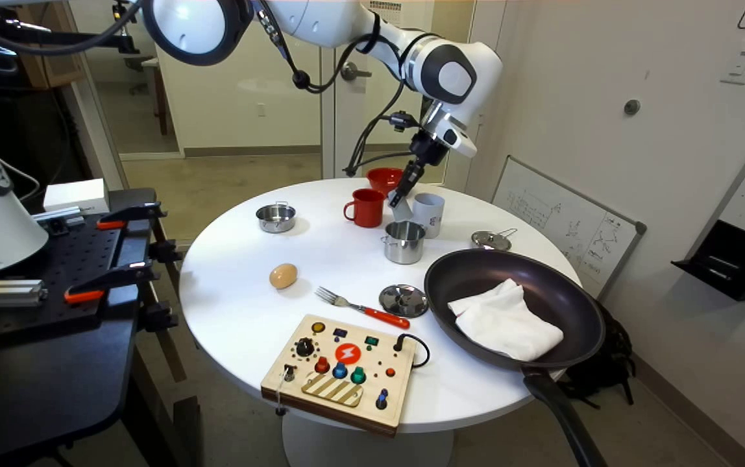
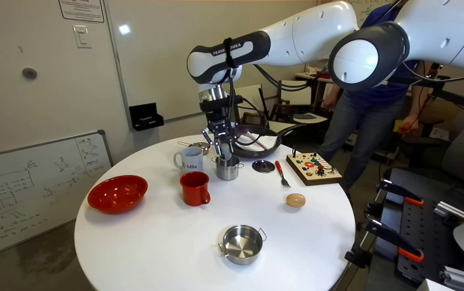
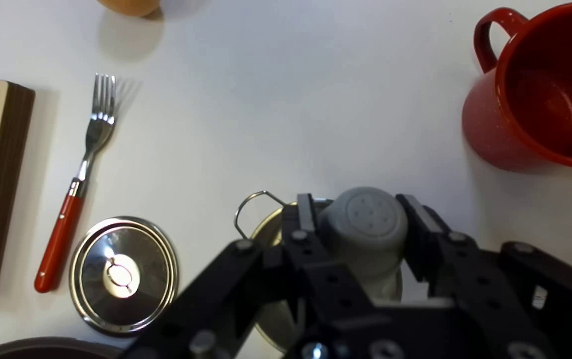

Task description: Put the silver bottle in the furthest silver pot

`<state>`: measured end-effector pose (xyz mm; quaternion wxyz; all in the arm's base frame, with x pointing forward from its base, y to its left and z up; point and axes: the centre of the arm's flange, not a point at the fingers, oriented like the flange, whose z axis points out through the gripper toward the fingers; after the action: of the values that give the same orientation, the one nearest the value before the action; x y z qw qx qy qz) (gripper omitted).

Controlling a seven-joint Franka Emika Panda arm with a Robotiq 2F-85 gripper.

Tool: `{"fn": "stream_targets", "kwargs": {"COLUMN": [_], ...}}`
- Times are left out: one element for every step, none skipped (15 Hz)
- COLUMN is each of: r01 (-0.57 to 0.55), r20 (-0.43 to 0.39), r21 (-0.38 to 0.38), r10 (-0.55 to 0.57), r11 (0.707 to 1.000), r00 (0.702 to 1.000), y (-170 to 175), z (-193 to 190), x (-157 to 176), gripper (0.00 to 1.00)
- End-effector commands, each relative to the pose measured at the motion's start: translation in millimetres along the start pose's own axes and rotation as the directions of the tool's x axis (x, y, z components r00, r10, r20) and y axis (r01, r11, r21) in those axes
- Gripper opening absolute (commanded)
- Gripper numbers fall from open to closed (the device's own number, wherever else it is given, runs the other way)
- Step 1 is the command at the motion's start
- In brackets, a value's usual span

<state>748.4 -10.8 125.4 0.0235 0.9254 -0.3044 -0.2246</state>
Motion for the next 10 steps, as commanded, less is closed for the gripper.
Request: {"fn": "stream_targets", "kwargs": {"r01": [-0.058,-0.076,-0.090,-0.100,-0.113,-0.124,-0.129,-0.135,-0.136,-0.132], "r20": [0.003,0.004,0.006,0.004,-0.003,-0.011,-0.021,-0.033,-0.046,-0.060], "r21": [0.019,0.018,0.017,0.016,0.017,0.017,0.020,0.023,0.026,0.030], "r10": [0.057,0.076,0.090,0.100,0.113,0.124,0.130,0.136,0.137,0.134], "r11": [0.998,0.997,0.996,0.995,0.993,0.992,0.991,0.991,0.990,0.991], "r00": [0.998,0.997,0.996,0.995,0.994,0.992,0.991,0.990,0.990,0.989], "y": [-33.6,-33.4,-33.4,-33.3,-33.3,-33.1,-33.3,-33.4,-33.6,-34.0], "z": [-19.3,-19.3,-19.3,-19.4,-19.5,-19.7,-19.9,-20.4,-21.1,-21.9], "x": [41.7,41.3,41.1,41.3,41.5,42.0,42.6,43.5,44.7,46.1], "gripper": [0.18,0.18,0.18,0.18,0.18,0.18,0.18,0.18,0.18,0.18]}}
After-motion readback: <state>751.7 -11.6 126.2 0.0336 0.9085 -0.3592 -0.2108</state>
